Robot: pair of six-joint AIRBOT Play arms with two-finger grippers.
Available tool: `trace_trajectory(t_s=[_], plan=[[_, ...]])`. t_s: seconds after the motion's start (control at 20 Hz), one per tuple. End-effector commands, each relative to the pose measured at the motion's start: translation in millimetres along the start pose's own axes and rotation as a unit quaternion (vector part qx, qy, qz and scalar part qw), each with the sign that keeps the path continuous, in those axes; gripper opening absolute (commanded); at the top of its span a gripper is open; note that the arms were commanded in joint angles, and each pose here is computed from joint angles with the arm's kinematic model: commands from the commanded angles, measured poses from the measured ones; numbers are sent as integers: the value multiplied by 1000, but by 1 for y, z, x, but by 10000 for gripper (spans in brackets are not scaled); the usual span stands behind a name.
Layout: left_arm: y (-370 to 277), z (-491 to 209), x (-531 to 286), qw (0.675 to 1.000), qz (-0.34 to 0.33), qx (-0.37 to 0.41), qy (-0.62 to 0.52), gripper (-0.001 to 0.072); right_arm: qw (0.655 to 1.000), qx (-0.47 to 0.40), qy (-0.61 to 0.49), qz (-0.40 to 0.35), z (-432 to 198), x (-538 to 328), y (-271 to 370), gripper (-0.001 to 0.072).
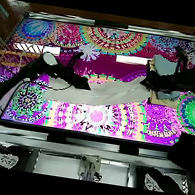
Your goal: Fold the shirts.
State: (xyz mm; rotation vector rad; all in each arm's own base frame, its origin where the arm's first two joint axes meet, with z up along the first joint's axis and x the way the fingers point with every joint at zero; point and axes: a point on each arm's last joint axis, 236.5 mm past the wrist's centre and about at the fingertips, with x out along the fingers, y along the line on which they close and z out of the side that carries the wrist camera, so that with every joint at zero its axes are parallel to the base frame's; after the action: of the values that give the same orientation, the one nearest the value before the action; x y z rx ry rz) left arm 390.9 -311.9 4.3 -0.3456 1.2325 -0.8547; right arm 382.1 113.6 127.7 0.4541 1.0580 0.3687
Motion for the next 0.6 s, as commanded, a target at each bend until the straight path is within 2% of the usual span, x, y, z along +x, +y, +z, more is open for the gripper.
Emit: trace_trajectory(t_s=[0.0,0.25,0.4,0.55], plan=[[-39,4,50,999,-26,-22,-32,32,1000,2,-26,15,-14,-49,30,82],[-64,-13,111,995,-56,-82,-29,31,997,13,-62,52,-27,-91,65,82],[-83,-17,124,994,-72,-79,-25,30,995,17,-72,72,-30,-102,79,82],[-94,4,103,994,-81,-58,-52,29,995,20,-69,68,-28,-98,75,82]])
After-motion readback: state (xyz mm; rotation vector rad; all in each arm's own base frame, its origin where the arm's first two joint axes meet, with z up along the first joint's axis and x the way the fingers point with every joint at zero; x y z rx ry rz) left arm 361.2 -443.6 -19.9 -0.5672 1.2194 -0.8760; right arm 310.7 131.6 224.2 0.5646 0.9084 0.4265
